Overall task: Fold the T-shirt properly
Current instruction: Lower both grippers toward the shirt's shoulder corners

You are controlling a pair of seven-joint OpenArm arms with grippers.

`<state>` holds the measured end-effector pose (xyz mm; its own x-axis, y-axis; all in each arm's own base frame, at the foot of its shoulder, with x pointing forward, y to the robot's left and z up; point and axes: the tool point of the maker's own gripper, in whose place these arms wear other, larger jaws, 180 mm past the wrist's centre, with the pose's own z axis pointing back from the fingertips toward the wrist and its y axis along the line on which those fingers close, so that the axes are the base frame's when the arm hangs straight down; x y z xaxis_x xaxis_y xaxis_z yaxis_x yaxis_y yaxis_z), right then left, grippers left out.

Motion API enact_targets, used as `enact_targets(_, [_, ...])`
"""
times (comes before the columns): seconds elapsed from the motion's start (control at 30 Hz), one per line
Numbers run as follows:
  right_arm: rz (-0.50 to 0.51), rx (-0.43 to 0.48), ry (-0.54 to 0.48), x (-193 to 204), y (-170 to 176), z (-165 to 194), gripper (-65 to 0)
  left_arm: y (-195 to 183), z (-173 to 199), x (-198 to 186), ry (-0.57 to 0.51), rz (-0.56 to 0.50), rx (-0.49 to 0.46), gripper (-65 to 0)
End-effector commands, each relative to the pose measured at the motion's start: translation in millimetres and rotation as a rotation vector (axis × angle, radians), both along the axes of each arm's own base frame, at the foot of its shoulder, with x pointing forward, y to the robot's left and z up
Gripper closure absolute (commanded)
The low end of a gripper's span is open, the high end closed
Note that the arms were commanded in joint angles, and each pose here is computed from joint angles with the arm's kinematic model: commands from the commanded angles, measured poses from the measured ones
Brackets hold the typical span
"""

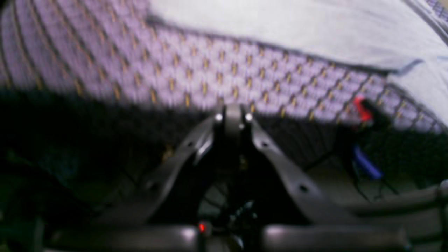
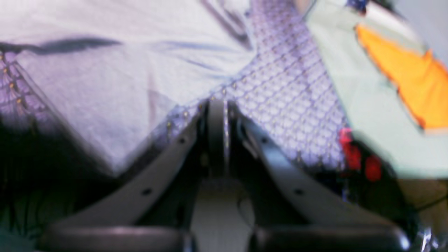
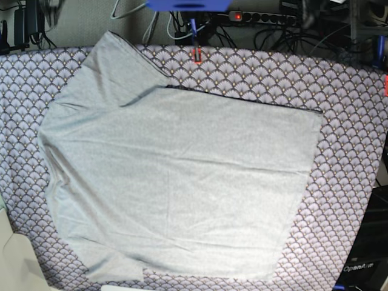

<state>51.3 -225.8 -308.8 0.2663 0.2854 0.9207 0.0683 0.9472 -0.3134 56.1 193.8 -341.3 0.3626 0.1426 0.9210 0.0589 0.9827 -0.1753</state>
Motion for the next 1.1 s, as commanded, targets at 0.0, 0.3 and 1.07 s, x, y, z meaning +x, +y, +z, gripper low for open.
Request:
enact_targets(0.0, [-0.007, -0.007, 0.000, 4, -3, 8, 0.0, 0, 14, 9, -0.023, 0.001, 0.008, 0.0])
enact_targets(0.3, [0.054, 0.123, 0.078, 88, 10, -3, -3.5, 56, 38, 104, 0.059, 0.091, 0.223, 0.0])
enact_targets(1.07, [0.050, 0.073, 0.283, 173, -20, -26, -3.8, 66, 37, 193, 0.193, 0.044, 0.258, 0.0])
